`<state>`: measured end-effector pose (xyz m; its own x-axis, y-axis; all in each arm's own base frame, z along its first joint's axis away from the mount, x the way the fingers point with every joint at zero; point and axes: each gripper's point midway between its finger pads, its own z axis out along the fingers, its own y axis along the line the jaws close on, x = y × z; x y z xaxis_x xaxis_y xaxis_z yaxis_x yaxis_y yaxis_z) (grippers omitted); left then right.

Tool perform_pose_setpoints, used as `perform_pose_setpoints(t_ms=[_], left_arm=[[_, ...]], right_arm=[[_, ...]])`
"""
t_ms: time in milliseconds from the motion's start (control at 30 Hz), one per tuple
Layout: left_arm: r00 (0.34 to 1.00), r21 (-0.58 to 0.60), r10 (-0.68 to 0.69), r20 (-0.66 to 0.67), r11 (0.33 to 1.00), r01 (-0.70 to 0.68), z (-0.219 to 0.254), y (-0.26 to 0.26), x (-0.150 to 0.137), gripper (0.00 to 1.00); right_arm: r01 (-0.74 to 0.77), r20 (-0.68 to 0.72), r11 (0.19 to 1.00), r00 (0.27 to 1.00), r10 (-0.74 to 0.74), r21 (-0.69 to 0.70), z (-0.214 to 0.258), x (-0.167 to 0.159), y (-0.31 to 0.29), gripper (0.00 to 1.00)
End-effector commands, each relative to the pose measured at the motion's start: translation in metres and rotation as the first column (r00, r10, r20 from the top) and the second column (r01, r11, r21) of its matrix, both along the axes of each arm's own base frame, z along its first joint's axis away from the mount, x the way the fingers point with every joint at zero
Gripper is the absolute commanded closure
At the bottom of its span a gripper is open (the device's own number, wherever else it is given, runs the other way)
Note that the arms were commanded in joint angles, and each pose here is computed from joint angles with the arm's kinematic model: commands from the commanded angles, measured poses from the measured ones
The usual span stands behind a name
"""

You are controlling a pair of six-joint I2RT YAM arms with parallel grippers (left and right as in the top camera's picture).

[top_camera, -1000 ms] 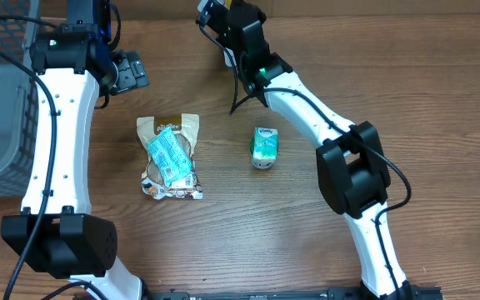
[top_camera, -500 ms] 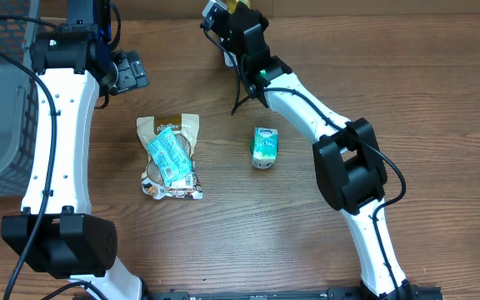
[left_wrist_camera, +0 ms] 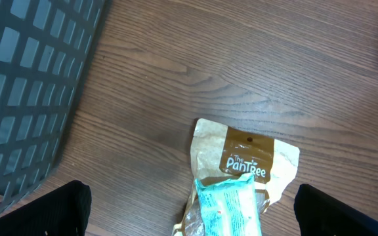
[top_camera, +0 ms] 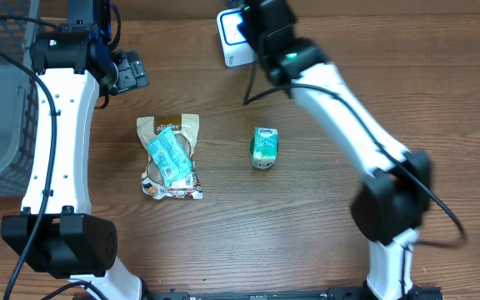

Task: Scan the item barcode
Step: 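Carry the bottle to the white scanner and hold it in front, then move the bottle back right and set it upright on the table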

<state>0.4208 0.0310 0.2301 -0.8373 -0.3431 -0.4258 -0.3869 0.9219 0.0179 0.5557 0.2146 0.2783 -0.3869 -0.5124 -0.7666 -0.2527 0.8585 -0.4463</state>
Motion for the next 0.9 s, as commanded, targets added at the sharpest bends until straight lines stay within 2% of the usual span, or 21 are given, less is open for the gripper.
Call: perform_pose_setpoints(t_ms=[0,100,200,233,333,400,667,867], left_arm=[[1.000,0.017,-0.014,0.015,1.000,0.014,0.007,0.001,0.001,0.01],[1.000,0.017,-0.014,0.015,1.000,0.014,0.007,0.001,0.001,0.00],[1.000,0.017,-0.014,0.015,1.000,0.014,0.007,0.001,0.001,0.00],[1.000,0.017,-0.014,0.015,1.000,0.014,0.007,0.001,0.001,0.00],[1.000,0.017,-0.014,0.015,1.000,0.014,0.007,0.001,0.001,0.00],[1.000,0.017,-0.014,0.015,1.000,0.014,0.007,0.001,0.001,0.00],[1.000,0.017,-0.014,0.015,1.000,0.014,0.007,0.001,0.001,0.00],[1.000,0.017,-0.014,0.015,1.000,0.014,0.007,0.001,0.001,0.01]], right_arm=[[0.200,-0.079,0.957,0.979,-0.188,0.211,0.027,-0.024,-0.051,0.96],[0.316,-0.327,0.928,0.914,-0.241,0.199,-0.017,-0.057,-0.081,0.96],[0.472,-0.526,0.864,0.786,-0.324,0.174,-0.053,-0.089,-0.114,0.96],[0.545,-0.584,0.826,0.721,-0.372,0.146,-0.065,-0.101,-0.131,0.96],[0.662,-0.664,0.744,0.594,-0.454,0.083,-0.081,-0.123,-0.166,0.96],[0.701,-0.713,0.711,0.529,-0.460,0.061,-0.093,-0.134,-0.181,0.96],[0.782,-0.797,0.623,0.393,-0.460,0.026,-0.135,-0.151,-0.223,0.96],[0.802,-0.805,0.598,0.359,-0.472,0.007,-0.157,-0.156,-0.236,0.95]])
